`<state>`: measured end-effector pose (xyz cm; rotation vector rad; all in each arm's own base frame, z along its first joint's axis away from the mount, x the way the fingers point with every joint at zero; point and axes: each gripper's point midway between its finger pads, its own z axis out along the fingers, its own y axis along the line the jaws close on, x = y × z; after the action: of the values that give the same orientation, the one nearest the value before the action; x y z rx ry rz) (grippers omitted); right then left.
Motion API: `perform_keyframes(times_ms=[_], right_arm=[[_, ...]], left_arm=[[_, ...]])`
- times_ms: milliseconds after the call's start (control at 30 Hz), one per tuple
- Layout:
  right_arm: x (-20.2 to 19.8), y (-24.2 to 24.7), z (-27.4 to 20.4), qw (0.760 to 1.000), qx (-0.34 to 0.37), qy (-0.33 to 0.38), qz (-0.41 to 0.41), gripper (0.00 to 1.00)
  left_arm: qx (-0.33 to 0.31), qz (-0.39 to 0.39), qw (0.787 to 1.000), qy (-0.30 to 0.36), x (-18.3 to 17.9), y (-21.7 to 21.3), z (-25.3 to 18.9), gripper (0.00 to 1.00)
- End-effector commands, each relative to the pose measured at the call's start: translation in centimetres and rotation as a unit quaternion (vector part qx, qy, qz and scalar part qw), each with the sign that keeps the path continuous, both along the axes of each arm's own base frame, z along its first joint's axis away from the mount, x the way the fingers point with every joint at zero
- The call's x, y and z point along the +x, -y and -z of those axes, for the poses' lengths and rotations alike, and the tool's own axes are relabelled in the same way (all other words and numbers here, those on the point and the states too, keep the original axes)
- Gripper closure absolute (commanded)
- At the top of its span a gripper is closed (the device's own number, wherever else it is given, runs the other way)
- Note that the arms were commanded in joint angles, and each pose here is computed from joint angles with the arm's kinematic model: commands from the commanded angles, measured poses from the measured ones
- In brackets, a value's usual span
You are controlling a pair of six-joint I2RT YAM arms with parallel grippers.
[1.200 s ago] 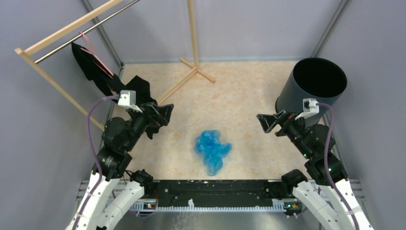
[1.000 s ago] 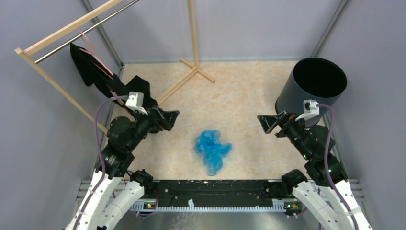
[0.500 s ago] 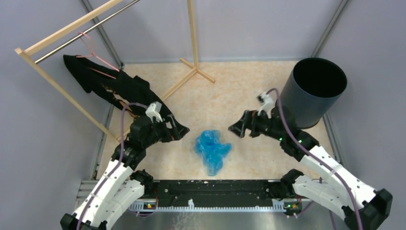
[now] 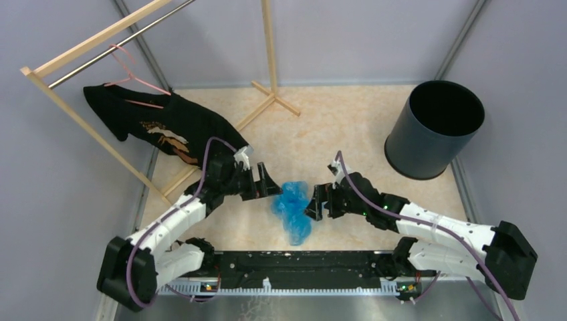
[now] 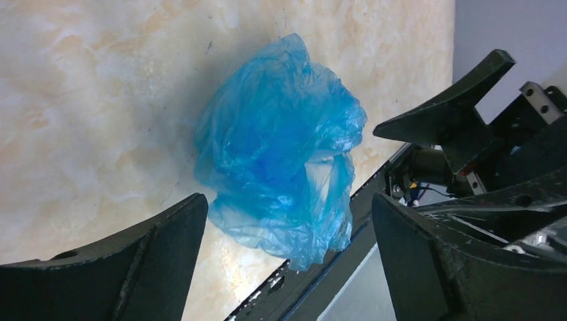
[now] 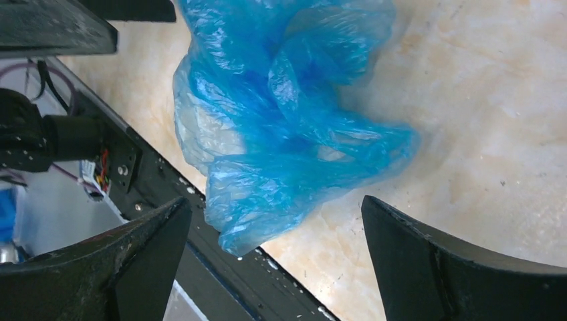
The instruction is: Put the trash bags into the trash bin
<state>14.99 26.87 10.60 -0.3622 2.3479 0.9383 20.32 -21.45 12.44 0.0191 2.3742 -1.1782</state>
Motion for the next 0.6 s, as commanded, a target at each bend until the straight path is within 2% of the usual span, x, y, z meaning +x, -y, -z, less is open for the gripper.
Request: perform_keyframes(times_ms=[0,133,200,367,567], right_arm=[[1.8,0.0,-3.2,0.993,0.080,0.025,0.084,0.01],[1.2,0.0,-3.1,0.980,0.154,-0.018,0.125,0.02],[0.9,0.1,-3.2,0.971,0.189,-0.036,0.139,0.02],[1.2,1.2,-2.5,0.951,0.224,-0.071,0.199,0.07],[0.3,-0.5,-2.2,0.957,0.228,-0.092,0.155,0.12]], left_arm=[[0.015,0.032,0.998,0.051,2.1,2.4,-1.6,0.02],[0.072,0.041,0.995,0.058,3.2,3.5,-0.6,0.03],[0.095,0.046,0.992,0.063,3.6,4.1,-0.3,0.07],[0.129,0.065,0.988,0.054,3.1,4.9,1.4,0.40],[0.118,0.080,0.989,0.042,1.9,5.3,2.2,0.69]])
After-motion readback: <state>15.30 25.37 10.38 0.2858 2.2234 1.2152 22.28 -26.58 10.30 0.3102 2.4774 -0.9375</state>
